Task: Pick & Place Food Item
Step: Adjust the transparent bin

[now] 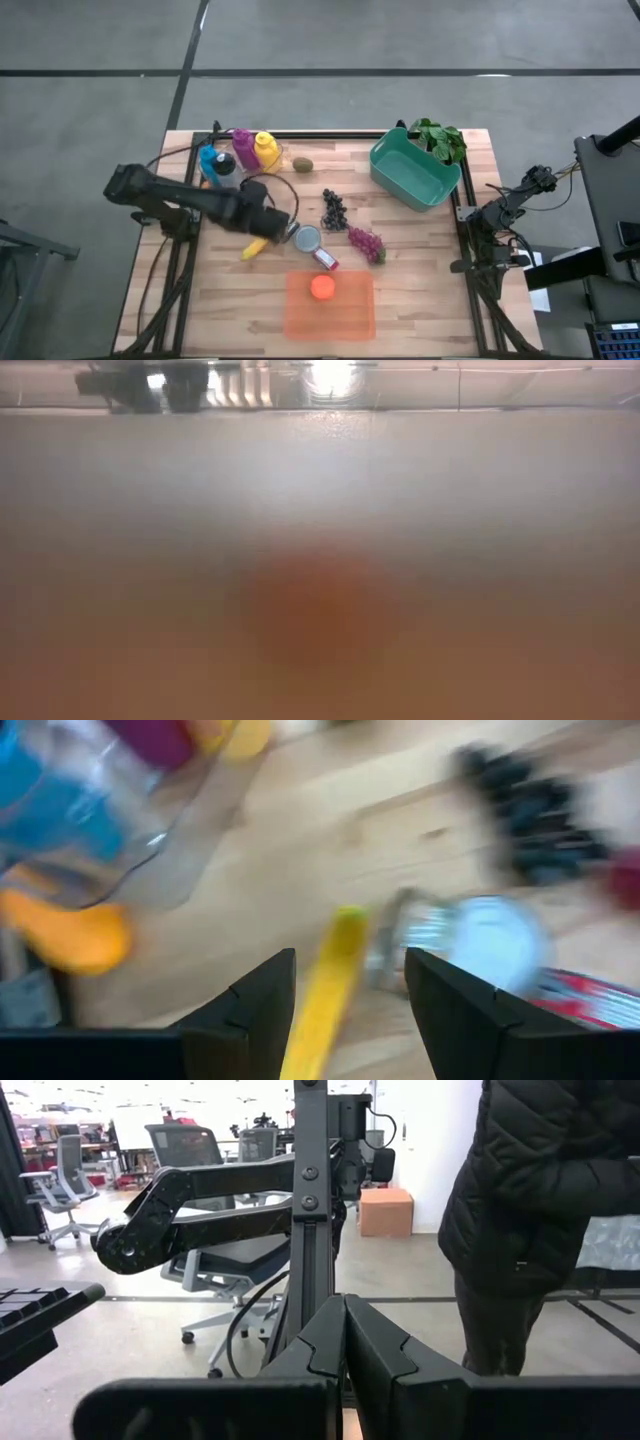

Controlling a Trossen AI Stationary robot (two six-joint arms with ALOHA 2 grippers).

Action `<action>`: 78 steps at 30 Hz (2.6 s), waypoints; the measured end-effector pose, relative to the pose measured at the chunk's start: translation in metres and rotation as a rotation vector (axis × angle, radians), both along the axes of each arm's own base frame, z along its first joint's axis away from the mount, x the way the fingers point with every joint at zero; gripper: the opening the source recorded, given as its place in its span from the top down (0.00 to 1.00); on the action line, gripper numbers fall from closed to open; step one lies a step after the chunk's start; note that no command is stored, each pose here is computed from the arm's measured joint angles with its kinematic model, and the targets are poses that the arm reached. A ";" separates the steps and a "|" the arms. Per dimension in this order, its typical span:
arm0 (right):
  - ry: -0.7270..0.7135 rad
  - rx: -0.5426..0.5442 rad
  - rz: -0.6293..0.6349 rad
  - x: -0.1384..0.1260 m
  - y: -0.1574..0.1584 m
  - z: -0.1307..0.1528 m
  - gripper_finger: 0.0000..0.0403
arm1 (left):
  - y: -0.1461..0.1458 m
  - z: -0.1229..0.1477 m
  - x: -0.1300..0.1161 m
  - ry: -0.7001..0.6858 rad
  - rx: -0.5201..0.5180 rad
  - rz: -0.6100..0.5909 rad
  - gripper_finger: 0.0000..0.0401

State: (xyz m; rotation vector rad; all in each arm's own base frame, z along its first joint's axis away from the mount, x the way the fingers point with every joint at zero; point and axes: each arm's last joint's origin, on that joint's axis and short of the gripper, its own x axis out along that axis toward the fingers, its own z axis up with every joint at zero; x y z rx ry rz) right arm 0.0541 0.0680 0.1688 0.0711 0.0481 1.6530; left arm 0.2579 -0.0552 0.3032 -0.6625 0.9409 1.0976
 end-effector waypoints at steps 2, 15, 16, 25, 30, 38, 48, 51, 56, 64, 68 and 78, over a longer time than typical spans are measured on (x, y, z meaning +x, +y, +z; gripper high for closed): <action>0.000 0.000 0.000 0.000 0.000 0.000 0.98 | -0.017 0.010 -0.005 -0.075 0.051 -0.033 0.52; -0.001 0.000 0.000 0.000 0.000 0.000 0.98 | -0.085 0.016 -0.050 -0.240 0.091 0.026 0.52; 0.000 0.000 0.000 0.000 0.000 0.000 0.98 | -0.086 0.018 -0.052 -0.244 0.094 0.016 0.52; 0.000 0.000 0.000 0.000 0.000 0.000 0.98 | -0.080 0.015 -0.031 -0.322 0.174 -0.047 0.52; 0.000 0.000 0.000 0.000 0.000 0.000 0.98 | -0.061 0.003 0.004 -0.352 0.218 0.024 0.52; -0.001 0.000 0.000 0.000 0.000 0.000 0.98 | -0.039 -0.030 0.045 -0.243 0.241 0.056 0.52; 0.000 0.000 0.000 0.000 0.000 0.000 0.98 | -0.038 -0.023 0.006 -0.131 0.126 0.398 0.52; 0.000 0.000 0.000 0.000 0.000 0.000 0.98 | -0.041 -0.022 0.002 -0.195 0.011 0.652 0.52; 0.000 0.000 0.000 0.000 0.000 0.000 0.98 | -0.038 -0.024 0.002 -0.065 -0.113 0.701 0.52; 0.000 0.000 0.000 0.000 0.000 0.000 0.98 | -0.009 -0.034 0.009 0.073 -0.125 0.576 0.52; -0.001 0.000 0.000 0.000 0.000 0.000 0.98 | 0.004 -0.052 0.004 0.166 -0.116 0.590 0.52; -0.001 0.000 0.000 0.000 0.000 0.000 0.98 | 0.049 -0.088 -0.011 0.423 -0.238 0.558 0.52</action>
